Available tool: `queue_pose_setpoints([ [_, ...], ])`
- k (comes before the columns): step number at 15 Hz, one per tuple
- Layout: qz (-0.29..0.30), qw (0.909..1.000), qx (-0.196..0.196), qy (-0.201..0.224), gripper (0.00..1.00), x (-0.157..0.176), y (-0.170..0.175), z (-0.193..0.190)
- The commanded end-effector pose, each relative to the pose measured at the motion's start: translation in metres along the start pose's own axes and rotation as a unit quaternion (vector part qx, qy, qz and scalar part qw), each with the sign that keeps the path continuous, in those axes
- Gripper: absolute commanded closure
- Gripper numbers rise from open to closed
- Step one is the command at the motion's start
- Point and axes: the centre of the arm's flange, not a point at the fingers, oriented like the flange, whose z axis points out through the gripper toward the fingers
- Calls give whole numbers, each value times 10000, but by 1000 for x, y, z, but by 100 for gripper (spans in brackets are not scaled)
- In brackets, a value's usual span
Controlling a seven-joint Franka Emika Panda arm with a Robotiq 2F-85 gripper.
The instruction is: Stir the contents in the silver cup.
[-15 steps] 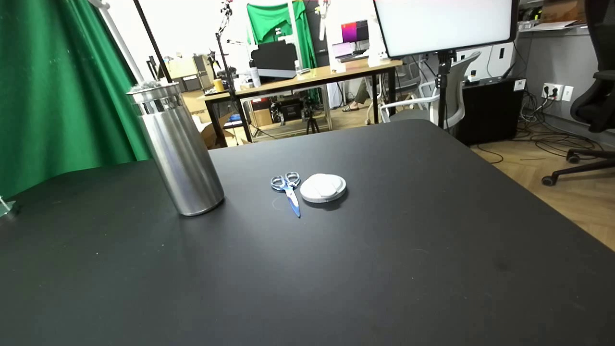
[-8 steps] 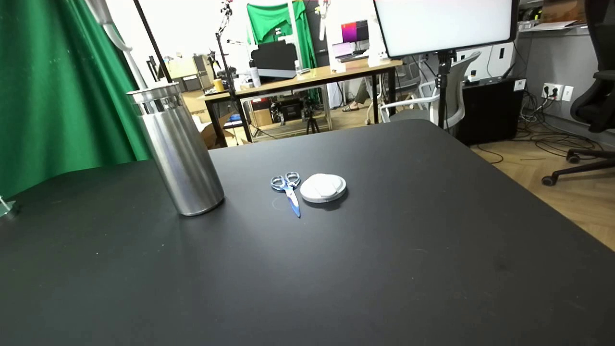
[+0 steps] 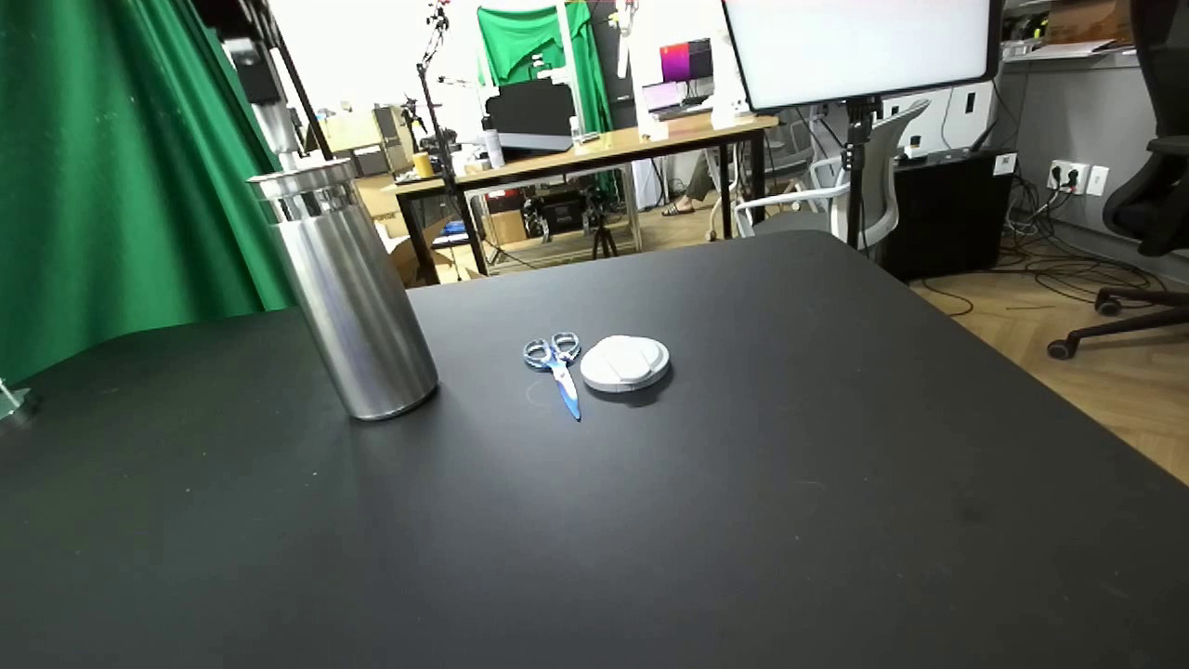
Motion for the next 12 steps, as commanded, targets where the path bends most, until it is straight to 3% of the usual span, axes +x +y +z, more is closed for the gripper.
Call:
queue_pose_setpoints([
  [1,65,9999,-96,-73,96,13,-14,5],
  [2,61,9999,-108,-83,96,14,-14,6],
  [3,74,9999,-116,-71,68,13,-14,5],
  [4,63,9999,-106,-78,59,12,-14,3],
  [12,-23,9997,156,188,5,-15,13,-45],
])
